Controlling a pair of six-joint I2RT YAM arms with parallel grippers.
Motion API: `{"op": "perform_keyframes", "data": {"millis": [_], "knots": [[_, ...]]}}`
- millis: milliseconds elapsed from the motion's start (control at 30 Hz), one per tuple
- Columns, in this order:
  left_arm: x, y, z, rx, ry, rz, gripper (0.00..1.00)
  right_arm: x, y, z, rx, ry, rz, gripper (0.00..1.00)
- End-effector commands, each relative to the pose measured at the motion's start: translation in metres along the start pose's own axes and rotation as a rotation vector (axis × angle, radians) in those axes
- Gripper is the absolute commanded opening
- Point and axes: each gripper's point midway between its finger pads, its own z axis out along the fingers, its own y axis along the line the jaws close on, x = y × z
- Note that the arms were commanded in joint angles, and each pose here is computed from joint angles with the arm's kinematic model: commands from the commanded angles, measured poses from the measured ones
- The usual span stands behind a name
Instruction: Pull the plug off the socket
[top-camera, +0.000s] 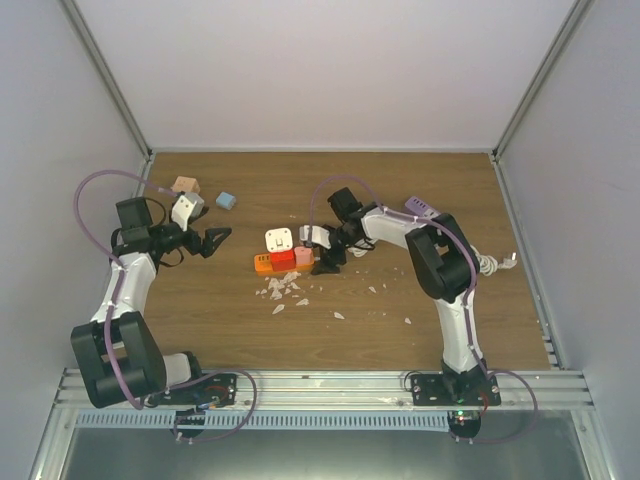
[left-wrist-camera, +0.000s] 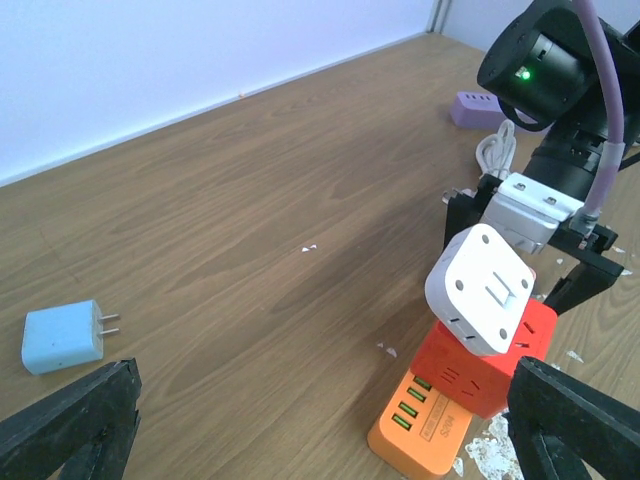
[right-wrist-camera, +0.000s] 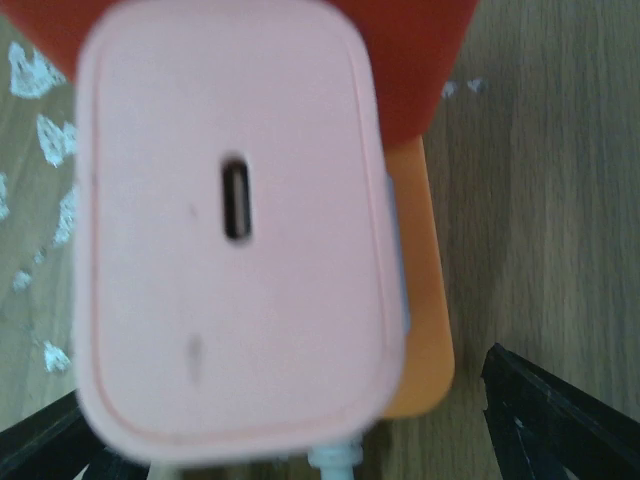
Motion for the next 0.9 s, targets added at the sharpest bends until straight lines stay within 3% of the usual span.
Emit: {"op": "perform_keyframes", "data": {"millis": [0, 400, 567, 667, 867], "knots": [[-0.017, 0.001, -0.007, -0.020, -0.024, 0.022, 0.99, -0.020, 0.006, 0.007, -0.028, -0.061, -0.022, 0.85], [-0.021, 0.025, -0.010, -0.142, -0.005, -0.010, 0.99, -0.017, 0.027, 0.007, -0.042, -0.069, -0.045, 0.54], [-0.024, 0.018, -0.014, -0.170, -0.041, 0.075, 0.99, -0.008, 0.041, 0.004, -0.046, -0.059, -0.048, 0.44], [-0.020, 0.007, -0.010, -0.128, -0.014, 0.128, 0.99, -0.005, 0.049, 0.001, -0.046, -0.057, -0.044, 0.41], [-0.007, -0.011, 0.007, -0.026, 0.054, 0.035, 0.99, -0.003, 0.067, -0.014, -0.042, -0.058, -0.042, 0.39]]}}
